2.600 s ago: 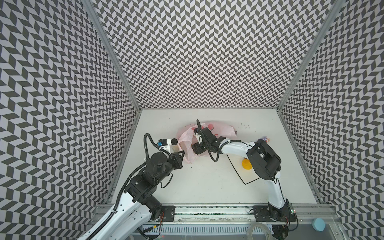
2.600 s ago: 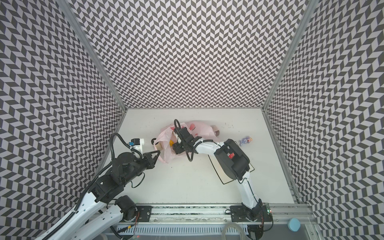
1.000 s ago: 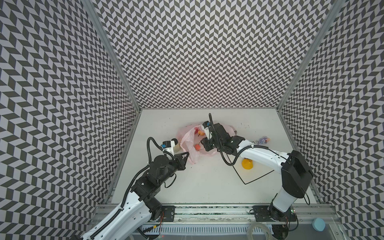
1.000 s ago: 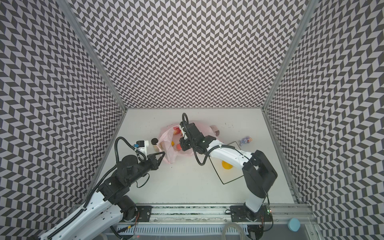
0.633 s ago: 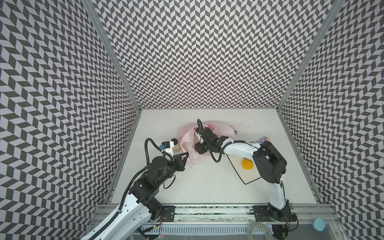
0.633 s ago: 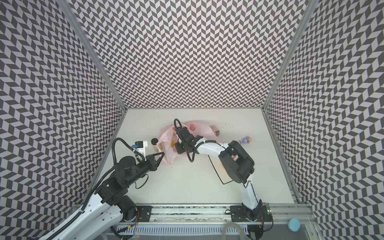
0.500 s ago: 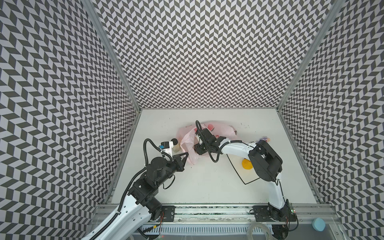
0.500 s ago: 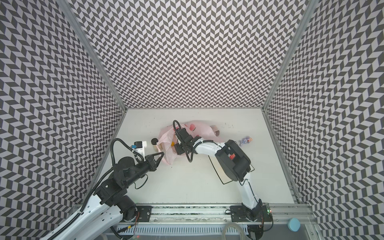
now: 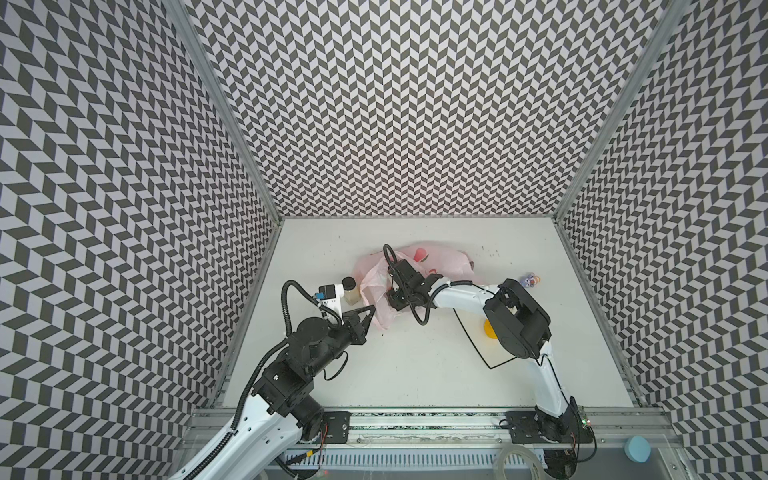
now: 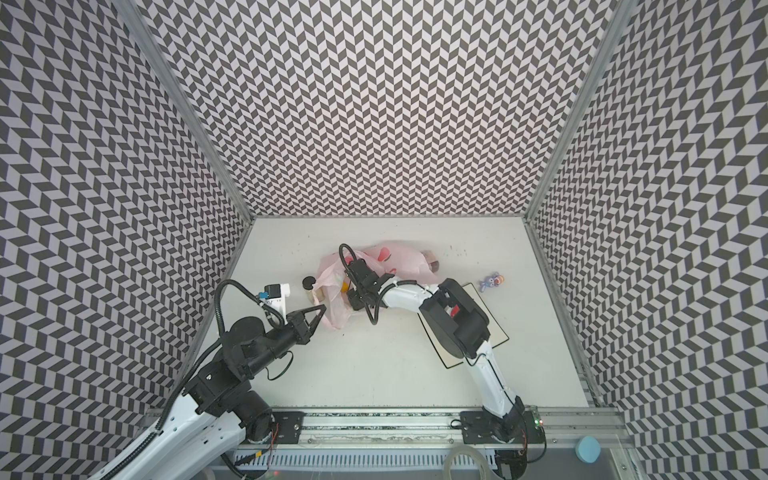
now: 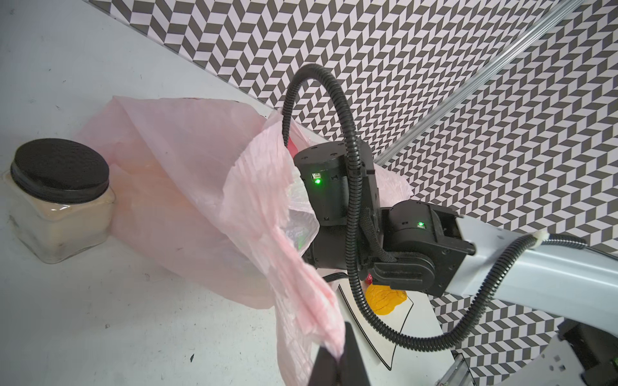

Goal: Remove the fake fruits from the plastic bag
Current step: 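Grasp the small red cherry inside the bag with the right gripper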

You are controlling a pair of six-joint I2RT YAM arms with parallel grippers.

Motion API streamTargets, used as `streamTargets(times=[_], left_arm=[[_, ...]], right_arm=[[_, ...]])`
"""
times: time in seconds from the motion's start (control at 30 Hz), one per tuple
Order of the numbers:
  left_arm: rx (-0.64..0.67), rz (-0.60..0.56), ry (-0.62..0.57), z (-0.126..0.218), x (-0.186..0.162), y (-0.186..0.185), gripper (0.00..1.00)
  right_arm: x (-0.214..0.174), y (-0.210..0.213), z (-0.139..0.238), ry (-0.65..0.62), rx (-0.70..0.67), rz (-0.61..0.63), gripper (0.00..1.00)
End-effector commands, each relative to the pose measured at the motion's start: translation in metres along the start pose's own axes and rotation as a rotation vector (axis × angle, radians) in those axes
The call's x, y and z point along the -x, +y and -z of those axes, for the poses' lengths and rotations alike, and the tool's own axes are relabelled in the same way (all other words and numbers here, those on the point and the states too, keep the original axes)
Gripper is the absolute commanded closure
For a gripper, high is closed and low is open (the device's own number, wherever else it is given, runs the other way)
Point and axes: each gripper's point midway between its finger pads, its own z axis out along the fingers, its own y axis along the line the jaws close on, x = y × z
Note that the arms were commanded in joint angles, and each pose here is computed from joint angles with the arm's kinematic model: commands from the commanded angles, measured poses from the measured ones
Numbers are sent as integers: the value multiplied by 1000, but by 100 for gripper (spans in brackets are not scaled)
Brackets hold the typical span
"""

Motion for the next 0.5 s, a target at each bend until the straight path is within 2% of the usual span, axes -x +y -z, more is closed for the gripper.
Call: streamTargets(times=[0.0, 0.23, 0.47], left_arm=[[5, 6, 11, 1, -4, 3, 100], [23, 29, 22, -1, -10, 10, 100], [4, 43, -11, 3, -6, 8, 100]], right_arm=[[4, 5, -1, -6, -7, 9, 84], [47, 12, 44, -123, 10, -8, 93], [68, 13, 107, -239, 36, -63, 95]])
